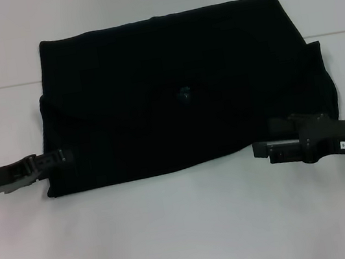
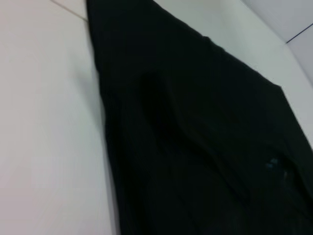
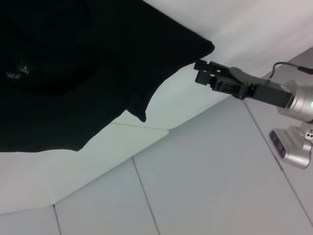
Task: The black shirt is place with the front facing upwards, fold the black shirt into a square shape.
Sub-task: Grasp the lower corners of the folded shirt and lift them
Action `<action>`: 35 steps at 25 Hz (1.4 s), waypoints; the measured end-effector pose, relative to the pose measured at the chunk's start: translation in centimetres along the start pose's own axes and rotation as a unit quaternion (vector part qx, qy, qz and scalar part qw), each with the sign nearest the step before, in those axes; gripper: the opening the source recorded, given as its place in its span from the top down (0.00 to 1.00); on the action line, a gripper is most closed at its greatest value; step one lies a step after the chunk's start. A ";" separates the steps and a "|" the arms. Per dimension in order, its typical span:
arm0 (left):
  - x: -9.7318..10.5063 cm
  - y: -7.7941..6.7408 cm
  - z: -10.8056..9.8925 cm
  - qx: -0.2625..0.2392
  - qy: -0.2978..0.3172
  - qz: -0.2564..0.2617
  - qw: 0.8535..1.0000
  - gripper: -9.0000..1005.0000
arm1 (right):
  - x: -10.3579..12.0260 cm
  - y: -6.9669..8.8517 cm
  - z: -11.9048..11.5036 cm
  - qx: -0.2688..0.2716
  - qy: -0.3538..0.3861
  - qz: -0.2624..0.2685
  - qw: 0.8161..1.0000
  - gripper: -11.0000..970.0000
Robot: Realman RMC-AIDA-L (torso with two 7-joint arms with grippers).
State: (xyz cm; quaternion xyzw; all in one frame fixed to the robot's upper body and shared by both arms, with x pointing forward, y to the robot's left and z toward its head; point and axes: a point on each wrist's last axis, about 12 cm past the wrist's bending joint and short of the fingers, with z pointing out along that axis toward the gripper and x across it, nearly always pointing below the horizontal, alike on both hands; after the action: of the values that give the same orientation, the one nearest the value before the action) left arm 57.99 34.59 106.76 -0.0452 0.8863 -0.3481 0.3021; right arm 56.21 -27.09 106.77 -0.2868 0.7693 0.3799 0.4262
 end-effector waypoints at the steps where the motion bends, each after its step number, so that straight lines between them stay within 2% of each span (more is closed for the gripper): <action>1: 0.0 -0.1 0.1 -0.001 0.001 0.002 1.000 0.11 | 0.1 0.0 0.0 -0.001 0.000 0.001 1.000 0.02; 19: 0.6 -1.5 1.7 0.003 0.048 0.049 0.998 0.20 | 0.4 0.1 -0.2 -0.001 0.002 0.007 1.000 0.03; 24: 0.7 -1.7 2.4 -0.013 0.060 0.068 0.996 0.23 | 0.4 0.1 -0.2 0.000 0.001 0.010 1.000 0.03; 35: 0.2 -1.7 2.2 -0.016 0.057 0.069 0.996 0.45 | 0.3 -0.3 -0.8 0.007 0.000 0.018 1.000 0.03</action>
State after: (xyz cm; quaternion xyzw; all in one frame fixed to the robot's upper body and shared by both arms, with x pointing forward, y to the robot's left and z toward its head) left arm 58.82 31.92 106.47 0.0310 0.9085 -0.3143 0.2736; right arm 55.92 -27.94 106.73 -0.2695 0.7768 0.3825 0.4215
